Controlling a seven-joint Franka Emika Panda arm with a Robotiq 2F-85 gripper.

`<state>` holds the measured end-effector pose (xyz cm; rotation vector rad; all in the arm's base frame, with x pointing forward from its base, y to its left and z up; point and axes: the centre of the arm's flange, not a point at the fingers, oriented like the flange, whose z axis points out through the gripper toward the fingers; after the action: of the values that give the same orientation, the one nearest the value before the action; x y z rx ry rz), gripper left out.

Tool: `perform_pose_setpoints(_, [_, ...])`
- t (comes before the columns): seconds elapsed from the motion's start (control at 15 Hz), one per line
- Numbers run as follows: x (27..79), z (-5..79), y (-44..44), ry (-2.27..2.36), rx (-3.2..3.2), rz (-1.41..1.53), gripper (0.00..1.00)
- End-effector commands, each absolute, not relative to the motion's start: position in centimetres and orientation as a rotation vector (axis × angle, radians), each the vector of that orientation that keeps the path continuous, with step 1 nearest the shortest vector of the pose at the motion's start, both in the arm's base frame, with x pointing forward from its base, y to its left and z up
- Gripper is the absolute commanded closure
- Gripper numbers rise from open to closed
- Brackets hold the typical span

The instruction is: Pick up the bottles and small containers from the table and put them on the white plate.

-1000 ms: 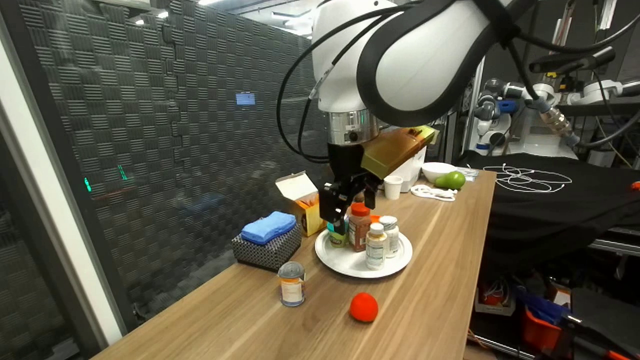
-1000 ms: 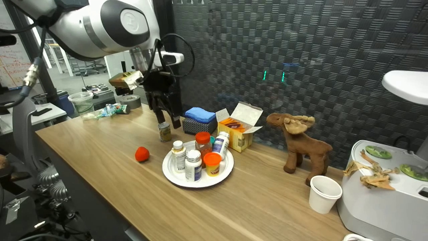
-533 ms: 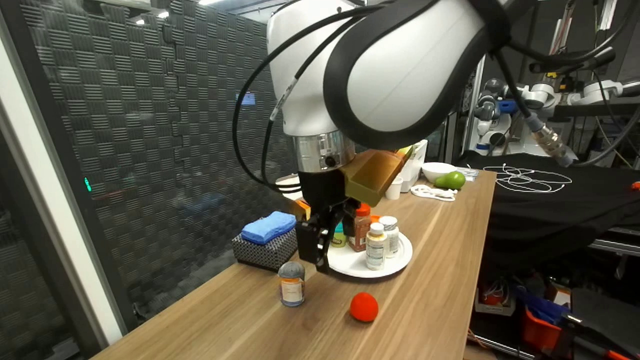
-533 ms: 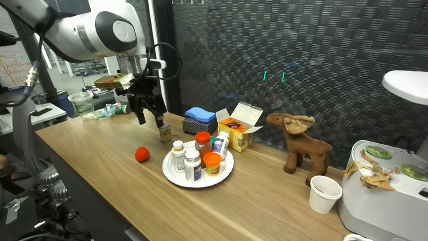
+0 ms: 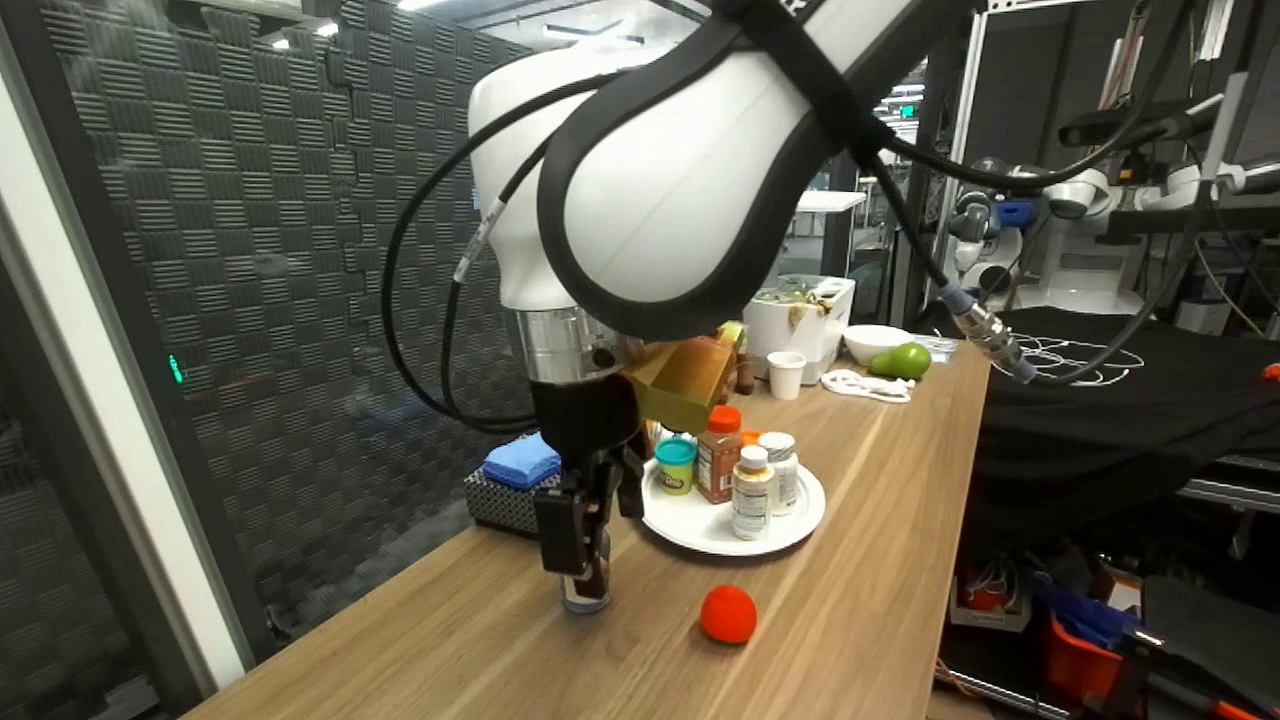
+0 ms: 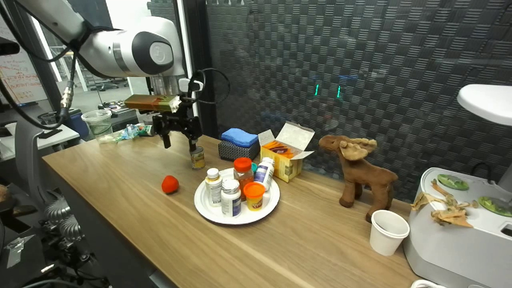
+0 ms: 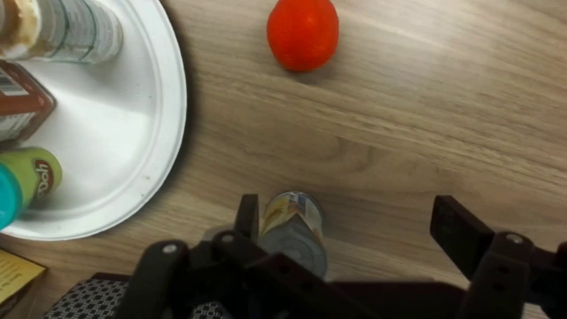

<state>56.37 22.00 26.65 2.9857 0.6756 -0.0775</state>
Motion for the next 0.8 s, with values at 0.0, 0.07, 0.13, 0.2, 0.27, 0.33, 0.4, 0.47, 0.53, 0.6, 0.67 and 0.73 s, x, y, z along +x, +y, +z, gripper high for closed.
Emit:
perform_pose_setpoints(0.0, [59.2, 27.1, 21.9, 0.760, 3.017, -0.075, 0.00])
perform_pose_setpoints(0.07, [59.6, 27.0, 21.7, 0.769, 3.015, -0.070, 0.00])
perform_pose_setpoints(0.13, [60.0, 26.9, 21.3, 0.778, 3.015, -0.067, 0.00])
perform_pose_setpoints(0.2, [60.3, 26.9, 20.9, 0.785, 3.015, -0.060, 0.00])
perform_pose_setpoints(0.27, [60.6, 26.9, 20.5, 0.791, 3.017, -0.066, 0.00])
perform_pose_setpoints(0.33, [60.8, 26.9, 20.1, 0.795, 3.016, -0.063, 0.00])
perform_pose_setpoints(0.4, [61.0, 27.0, 19.5, 0.801, 3.017, -0.066, 0.00])
perform_pose_setpoints(0.47, [61.2, 27.1, 18.8, 0.808, 3.018, -0.068, 0.00])
perform_pose_setpoints(0.53, [61.3, 27.2, 18.2, 0.817, 3.020, -0.069, 0.00])
perform_pose_setpoints(0.6, [61.4, 27.3, 17.7, 0.824, 3.022, -0.066, 0.00])
perform_pose_setpoints(0.67, [61.5, 27.3, 17.2, 0.831, 3.027, -0.068, 0.00])
perform_pose_setpoints(0.73, [61.7, 27.4, 16.8, 0.836, 3.033, -0.073, 0.00])
